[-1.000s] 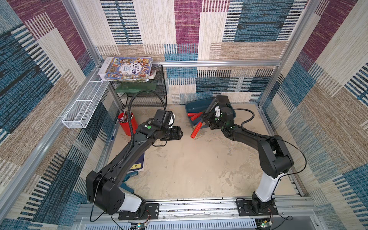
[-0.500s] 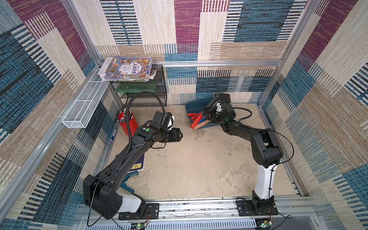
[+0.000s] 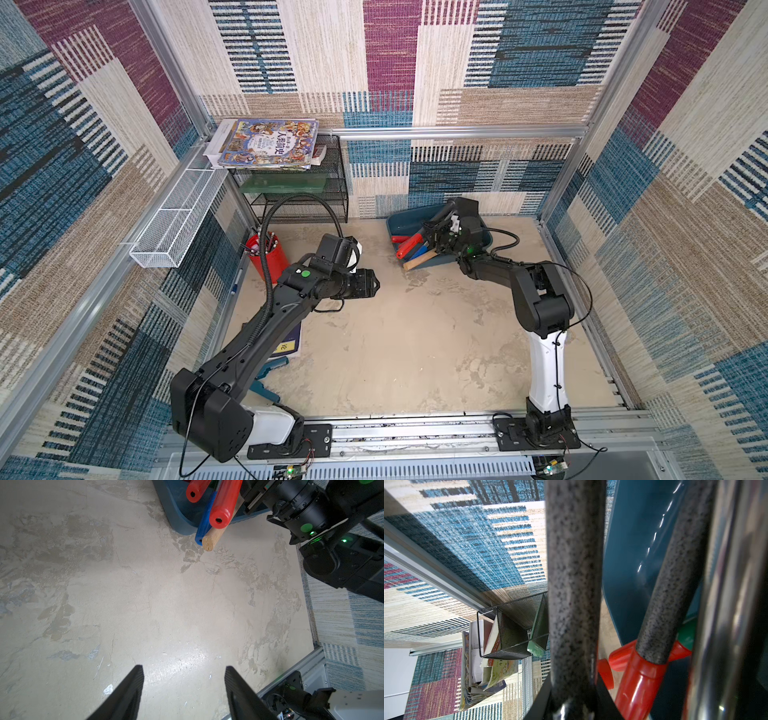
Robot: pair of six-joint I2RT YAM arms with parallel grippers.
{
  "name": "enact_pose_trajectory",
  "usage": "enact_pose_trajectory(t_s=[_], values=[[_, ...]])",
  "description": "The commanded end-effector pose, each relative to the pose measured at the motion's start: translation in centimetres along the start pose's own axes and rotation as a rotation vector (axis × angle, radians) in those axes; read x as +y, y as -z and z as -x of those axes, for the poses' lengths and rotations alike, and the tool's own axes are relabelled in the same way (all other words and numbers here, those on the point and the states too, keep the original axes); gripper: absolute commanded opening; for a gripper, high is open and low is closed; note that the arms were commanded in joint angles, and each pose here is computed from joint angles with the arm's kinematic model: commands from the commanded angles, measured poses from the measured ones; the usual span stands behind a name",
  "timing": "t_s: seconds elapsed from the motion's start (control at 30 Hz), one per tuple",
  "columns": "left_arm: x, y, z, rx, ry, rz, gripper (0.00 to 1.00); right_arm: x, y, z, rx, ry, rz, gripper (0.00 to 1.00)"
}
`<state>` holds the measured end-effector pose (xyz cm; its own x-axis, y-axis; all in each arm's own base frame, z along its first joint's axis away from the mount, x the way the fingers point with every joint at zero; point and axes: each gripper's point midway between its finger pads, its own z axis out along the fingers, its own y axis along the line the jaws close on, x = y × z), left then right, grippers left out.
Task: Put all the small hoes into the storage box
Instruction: Place the hoe in the storage box.
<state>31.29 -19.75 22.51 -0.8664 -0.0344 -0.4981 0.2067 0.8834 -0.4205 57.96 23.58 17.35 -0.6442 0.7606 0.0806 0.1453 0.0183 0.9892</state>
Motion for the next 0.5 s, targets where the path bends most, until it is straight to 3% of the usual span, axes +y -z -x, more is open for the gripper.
enact_pose_trajectory(t_s=[0.0, 0.47], values=[[-0.3, 0.0, 0.0, 0.001, 0.004, -0.017, 0.66, 3.3, -0.3, 0.5, -0.014, 0.021, 0.143, 0.02], [0.0, -0.1, -0.3, 0.006, 0.012, -0.015, 0.65, 3.2, -2.9, 2.2, -0.048, -0.050, 0.171, 0.04]])
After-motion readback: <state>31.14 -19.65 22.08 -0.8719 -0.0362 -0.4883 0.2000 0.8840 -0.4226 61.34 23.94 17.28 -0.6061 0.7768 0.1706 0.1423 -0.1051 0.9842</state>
